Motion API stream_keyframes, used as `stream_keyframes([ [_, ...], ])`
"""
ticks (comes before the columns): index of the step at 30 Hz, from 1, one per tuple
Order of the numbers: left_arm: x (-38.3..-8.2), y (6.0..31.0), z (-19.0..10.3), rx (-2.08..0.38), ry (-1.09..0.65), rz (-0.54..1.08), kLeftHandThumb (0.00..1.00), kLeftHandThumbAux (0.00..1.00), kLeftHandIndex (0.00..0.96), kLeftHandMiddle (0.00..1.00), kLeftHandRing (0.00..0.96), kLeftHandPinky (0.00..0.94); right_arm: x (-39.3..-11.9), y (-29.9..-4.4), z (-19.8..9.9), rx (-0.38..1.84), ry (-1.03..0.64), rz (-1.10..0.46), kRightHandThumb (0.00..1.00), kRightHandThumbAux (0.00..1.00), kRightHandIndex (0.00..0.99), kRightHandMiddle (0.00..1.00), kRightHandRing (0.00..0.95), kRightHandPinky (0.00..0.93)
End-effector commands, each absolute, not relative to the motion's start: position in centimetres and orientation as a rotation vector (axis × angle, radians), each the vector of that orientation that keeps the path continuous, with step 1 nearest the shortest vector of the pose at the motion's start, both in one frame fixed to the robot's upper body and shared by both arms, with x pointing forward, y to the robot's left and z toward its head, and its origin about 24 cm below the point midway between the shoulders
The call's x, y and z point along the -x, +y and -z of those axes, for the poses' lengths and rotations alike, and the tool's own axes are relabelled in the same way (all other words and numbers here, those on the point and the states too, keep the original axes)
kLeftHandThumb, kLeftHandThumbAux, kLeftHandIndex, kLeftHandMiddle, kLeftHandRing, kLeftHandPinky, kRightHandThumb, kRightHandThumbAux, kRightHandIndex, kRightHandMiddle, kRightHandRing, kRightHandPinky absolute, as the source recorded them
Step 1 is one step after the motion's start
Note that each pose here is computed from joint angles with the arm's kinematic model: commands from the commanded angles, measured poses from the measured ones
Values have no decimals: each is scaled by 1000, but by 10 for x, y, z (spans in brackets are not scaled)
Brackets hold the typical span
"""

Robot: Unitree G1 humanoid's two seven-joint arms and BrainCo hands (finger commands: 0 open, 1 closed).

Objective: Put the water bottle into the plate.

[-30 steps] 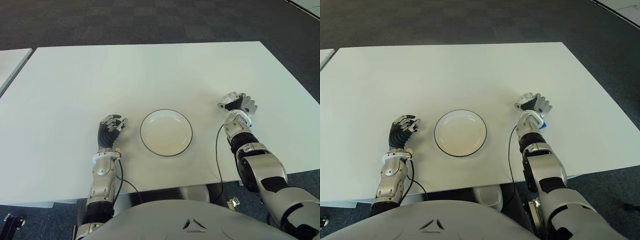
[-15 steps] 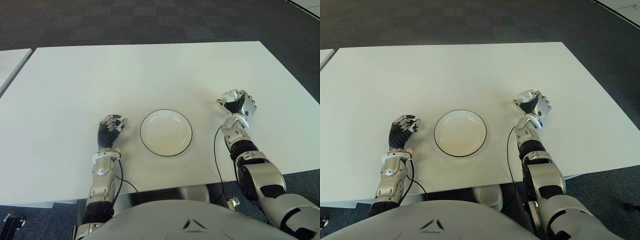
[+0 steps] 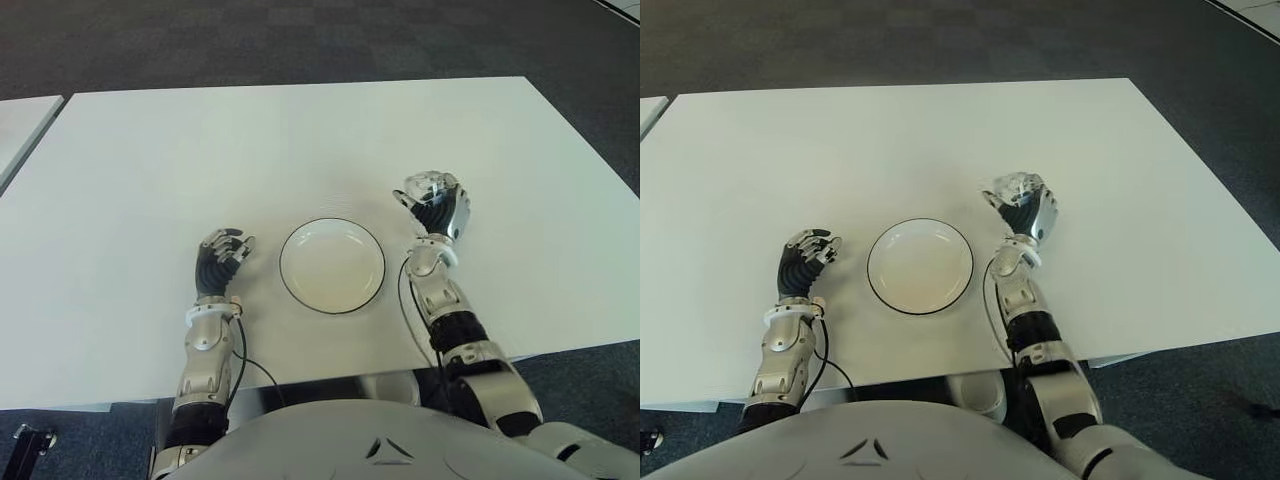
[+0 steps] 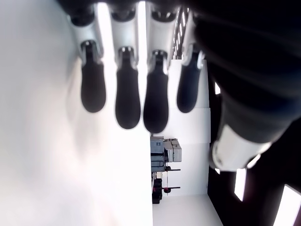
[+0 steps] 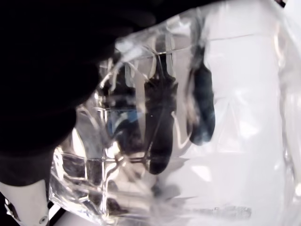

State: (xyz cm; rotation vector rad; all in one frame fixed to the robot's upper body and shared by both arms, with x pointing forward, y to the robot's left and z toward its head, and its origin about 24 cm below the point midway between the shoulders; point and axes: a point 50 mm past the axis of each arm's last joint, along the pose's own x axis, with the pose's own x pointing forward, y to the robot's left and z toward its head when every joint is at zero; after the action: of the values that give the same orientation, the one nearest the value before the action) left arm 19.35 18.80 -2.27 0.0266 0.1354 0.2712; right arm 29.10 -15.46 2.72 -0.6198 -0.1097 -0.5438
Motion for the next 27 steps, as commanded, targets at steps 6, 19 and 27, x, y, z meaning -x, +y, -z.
stream_keyframes([
  [6,-188,187,31,-26,208,-278,706,719,436,598,577,558,-296,-141,-52,590,-318,475,702,727,437,909,897,891],
  [19,-188,188,32,-19,185,-271,705,719,436,606,589,573,-277,-104,-66,603,-521,185,702,728,437,898,891,872],
  [27,-188,188,31,-8,187,-272,705,719,436,609,590,570,-263,-77,-65,572,-642,-101,700,730,437,898,893,882],
])
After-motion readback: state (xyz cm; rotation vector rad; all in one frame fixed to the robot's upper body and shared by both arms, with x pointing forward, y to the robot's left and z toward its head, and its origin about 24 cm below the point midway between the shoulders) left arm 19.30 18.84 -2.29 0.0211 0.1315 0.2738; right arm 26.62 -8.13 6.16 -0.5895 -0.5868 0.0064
